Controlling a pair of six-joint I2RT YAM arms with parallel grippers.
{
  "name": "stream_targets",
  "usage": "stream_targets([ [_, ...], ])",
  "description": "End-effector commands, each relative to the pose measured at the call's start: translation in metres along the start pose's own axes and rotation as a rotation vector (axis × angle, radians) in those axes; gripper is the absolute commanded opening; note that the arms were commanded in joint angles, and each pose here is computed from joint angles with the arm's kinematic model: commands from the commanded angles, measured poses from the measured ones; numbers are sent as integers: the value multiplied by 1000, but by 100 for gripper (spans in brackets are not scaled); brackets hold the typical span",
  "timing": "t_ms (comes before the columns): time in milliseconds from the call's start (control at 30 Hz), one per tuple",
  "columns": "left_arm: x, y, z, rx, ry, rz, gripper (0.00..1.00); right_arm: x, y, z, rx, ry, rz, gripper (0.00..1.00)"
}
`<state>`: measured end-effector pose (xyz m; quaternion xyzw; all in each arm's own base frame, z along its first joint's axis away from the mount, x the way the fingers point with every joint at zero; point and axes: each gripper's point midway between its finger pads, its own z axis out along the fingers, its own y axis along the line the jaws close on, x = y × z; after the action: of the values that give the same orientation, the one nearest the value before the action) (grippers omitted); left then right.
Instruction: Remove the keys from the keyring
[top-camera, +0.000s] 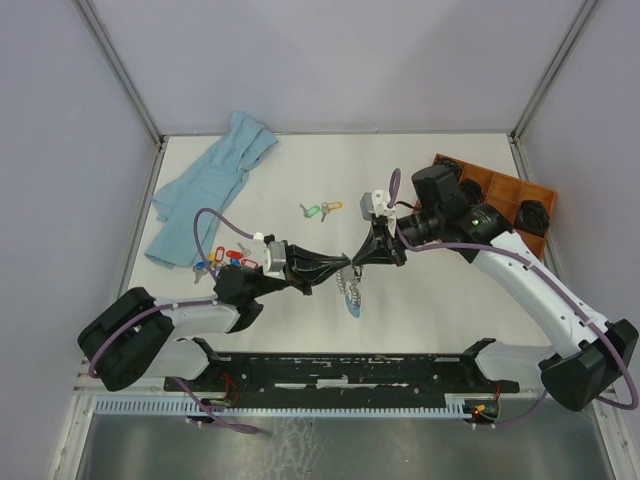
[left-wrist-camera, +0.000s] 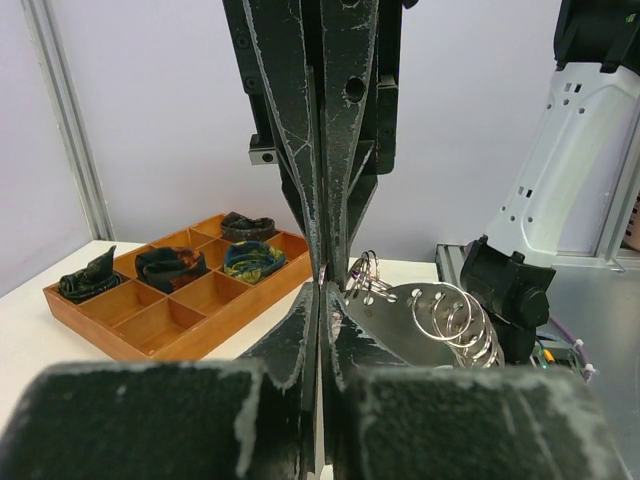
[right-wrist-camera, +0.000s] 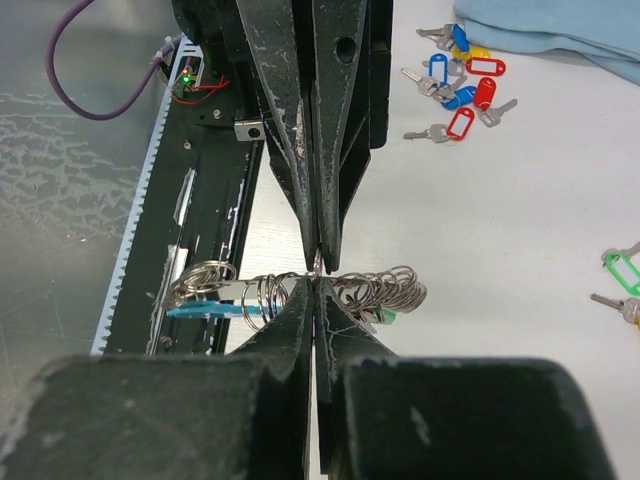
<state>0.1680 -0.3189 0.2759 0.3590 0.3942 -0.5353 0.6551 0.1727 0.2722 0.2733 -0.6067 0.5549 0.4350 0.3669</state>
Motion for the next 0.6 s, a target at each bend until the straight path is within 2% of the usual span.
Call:
stream_targets([
  [0, -33, -4, 6, 25, -120, 46, 3, -11, 1, 1, -12, -32, -25, 1],
  [167, -20, -2, 5, 20, -58, 18, 6, -7, -5, -3, 30, 17, -30, 1],
  [400, -4, 8, -9, -50, 112, 33, 48, 7, -3, -13, 64, 189, -124, 1],
  [567, 1, 11, -19, -81, 209, 77, 61, 16, -5, -25, 101, 382, -212, 1],
])
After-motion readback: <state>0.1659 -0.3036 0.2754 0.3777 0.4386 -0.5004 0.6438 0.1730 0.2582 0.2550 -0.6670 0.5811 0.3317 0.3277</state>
